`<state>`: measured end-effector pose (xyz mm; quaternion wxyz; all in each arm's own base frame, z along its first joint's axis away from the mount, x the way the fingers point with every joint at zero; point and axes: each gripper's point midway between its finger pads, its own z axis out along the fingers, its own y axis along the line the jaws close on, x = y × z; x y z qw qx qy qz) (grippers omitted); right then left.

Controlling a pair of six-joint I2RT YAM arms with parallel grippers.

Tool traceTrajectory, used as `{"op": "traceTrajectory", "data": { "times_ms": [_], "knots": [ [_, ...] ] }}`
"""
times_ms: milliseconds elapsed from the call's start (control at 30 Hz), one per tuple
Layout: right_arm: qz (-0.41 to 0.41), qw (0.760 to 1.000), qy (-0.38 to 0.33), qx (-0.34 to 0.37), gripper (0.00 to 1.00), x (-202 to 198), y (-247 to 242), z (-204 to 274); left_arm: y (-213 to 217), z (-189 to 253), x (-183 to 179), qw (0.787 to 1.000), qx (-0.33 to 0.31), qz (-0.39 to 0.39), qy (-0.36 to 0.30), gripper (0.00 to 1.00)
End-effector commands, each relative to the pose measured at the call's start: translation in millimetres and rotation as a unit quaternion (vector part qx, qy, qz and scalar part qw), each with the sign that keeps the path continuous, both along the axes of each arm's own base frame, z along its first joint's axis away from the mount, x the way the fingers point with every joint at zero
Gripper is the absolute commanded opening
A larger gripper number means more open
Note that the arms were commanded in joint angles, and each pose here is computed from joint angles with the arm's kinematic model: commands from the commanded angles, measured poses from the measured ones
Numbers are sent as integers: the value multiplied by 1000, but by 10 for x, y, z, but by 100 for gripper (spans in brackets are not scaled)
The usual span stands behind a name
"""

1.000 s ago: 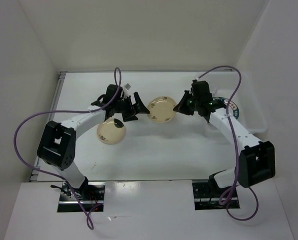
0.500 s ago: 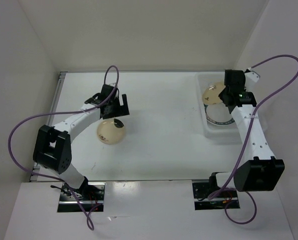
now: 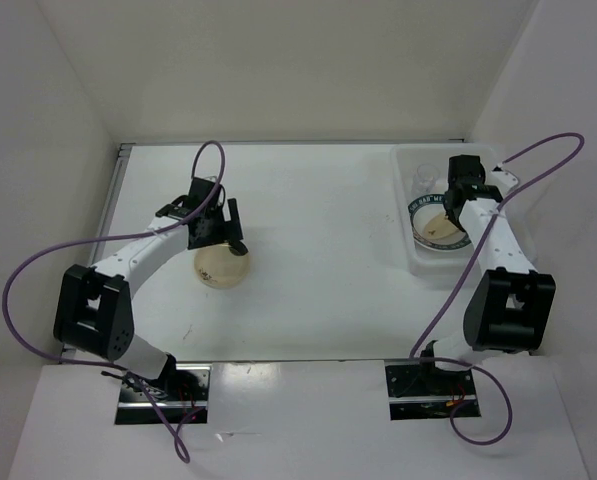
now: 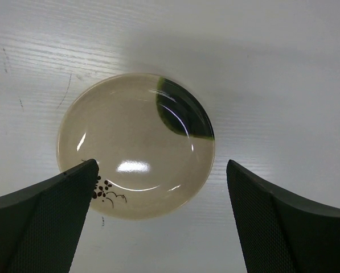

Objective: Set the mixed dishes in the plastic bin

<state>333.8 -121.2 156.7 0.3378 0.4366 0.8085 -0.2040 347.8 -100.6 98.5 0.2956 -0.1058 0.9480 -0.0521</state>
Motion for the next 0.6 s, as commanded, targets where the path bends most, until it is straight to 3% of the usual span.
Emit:
{"op": "traceTrajectory", "data": {
  "times_ms": [0, 300, 567],
  "knots": [
    [-12, 999, -40, -7, 0, 223, -68, 46, 69, 120, 25, 1000, -3, 1, -24, 100],
    [-26, 1000, -6, 4, 0, 338, -173, -292, 97, 269, 51, 999, -10, 5, -48, 100],
    [-36, 999, 13, -2, 19, 287, -233, -410, 43, 277, 33, 999, -23, -4, -49, 100]
  ]
}}
